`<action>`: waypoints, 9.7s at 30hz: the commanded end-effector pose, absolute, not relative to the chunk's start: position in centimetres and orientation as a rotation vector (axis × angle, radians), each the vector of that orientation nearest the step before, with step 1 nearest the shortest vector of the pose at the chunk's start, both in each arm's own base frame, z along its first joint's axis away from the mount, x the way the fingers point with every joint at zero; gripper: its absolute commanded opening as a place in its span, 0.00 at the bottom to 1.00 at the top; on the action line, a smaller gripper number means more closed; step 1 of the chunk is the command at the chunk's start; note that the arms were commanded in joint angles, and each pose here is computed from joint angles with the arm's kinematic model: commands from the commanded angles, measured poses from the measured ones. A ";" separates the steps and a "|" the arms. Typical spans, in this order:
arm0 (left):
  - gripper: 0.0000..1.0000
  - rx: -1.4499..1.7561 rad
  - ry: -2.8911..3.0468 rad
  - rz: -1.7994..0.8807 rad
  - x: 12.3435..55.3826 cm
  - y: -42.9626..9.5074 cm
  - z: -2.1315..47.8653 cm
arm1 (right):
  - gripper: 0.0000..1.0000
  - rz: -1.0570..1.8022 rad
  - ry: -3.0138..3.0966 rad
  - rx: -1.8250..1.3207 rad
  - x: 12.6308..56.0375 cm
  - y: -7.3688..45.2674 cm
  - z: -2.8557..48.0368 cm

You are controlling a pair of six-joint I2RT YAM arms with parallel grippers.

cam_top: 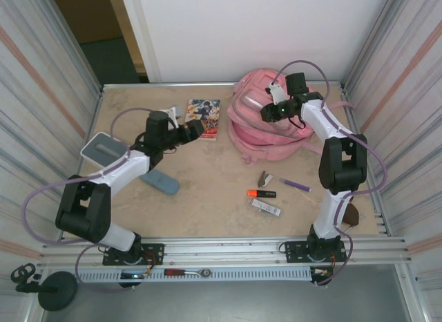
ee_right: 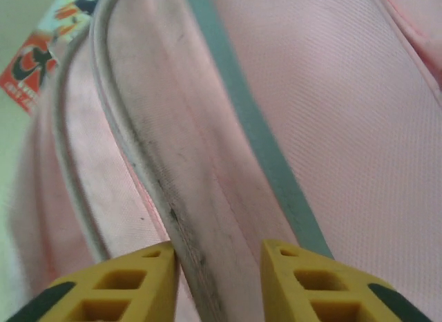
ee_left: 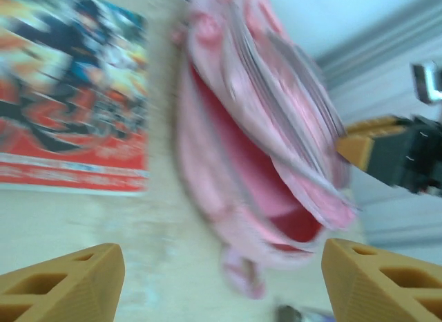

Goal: Pack the student bag

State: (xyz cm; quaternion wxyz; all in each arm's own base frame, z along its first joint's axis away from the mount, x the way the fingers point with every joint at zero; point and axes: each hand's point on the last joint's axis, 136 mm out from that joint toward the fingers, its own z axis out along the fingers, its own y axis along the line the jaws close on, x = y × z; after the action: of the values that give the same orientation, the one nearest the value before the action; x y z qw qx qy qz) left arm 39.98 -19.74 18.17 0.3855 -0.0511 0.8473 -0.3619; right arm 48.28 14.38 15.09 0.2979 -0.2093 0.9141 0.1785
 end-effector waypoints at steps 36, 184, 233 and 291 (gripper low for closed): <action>0.46 0.189 2.469 -0.634 33.9 -22.3 9.3 | 0.63 0.756 2.414 -0.296 34.7 27.3 15.7; 0.00 -0.006 2.094 -1.224 29.6 -16.9 23.3 | 0.01 -0.155 2.292 -0.732 50.5 16.9 15.8; 0.00 0.061 2.020 -1.662 33.5 -28.4 26.2 | 0.00 0.749 2.140 -0.370 48.7 18.7 30.2; 0.69 -0.197 2.205 -1.153 41.0 -20.3 14.9 | 0.36 1.003 2.238 -0.325 50.4 19.7 24.7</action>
State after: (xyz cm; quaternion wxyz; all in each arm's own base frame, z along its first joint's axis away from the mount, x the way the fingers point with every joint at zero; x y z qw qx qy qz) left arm 42.20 -23.26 16.36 0.2913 -0.0673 0.8249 -0.4797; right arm 50.50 20.89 24.66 0.3176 -0.1415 0.8463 0.4037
